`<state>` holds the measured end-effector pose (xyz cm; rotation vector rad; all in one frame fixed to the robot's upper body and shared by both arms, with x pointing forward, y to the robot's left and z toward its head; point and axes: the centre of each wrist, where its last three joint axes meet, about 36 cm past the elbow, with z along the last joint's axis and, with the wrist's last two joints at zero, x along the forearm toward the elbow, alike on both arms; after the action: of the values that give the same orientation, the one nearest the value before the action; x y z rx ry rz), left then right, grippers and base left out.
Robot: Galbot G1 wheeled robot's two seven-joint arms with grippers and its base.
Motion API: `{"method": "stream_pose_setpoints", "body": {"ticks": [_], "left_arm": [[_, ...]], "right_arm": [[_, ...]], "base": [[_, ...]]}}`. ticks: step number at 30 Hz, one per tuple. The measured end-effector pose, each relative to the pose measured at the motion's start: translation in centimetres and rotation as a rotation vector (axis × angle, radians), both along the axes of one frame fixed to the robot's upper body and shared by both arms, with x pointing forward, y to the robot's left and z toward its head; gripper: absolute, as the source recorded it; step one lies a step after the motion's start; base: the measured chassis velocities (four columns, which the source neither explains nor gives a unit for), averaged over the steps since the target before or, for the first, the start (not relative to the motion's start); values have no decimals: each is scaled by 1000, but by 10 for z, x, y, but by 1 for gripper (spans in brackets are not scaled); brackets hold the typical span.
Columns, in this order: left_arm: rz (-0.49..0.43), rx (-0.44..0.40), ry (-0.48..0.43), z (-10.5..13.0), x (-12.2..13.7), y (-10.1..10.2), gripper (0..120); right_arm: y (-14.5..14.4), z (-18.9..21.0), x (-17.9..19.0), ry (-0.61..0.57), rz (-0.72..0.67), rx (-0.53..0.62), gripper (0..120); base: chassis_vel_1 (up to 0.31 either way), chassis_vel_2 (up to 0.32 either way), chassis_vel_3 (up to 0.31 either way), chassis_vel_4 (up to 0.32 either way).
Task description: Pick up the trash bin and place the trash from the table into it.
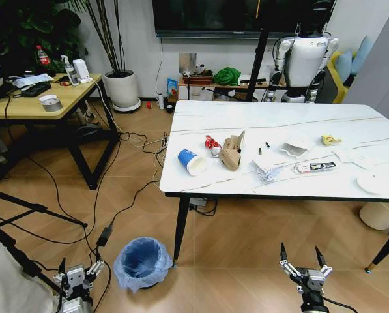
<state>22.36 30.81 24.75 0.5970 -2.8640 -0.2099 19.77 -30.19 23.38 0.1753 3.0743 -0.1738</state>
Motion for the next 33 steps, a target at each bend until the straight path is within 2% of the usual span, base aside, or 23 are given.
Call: {"method": "stream_pose_setpoints", "body": {"ticks": [33], "left_arm": [[-9,-7,11,0,-3,-3,100]], "right_arm": [[1,-1,0,3,-5,4,100]], "base": [[0,0,0,0]]}}
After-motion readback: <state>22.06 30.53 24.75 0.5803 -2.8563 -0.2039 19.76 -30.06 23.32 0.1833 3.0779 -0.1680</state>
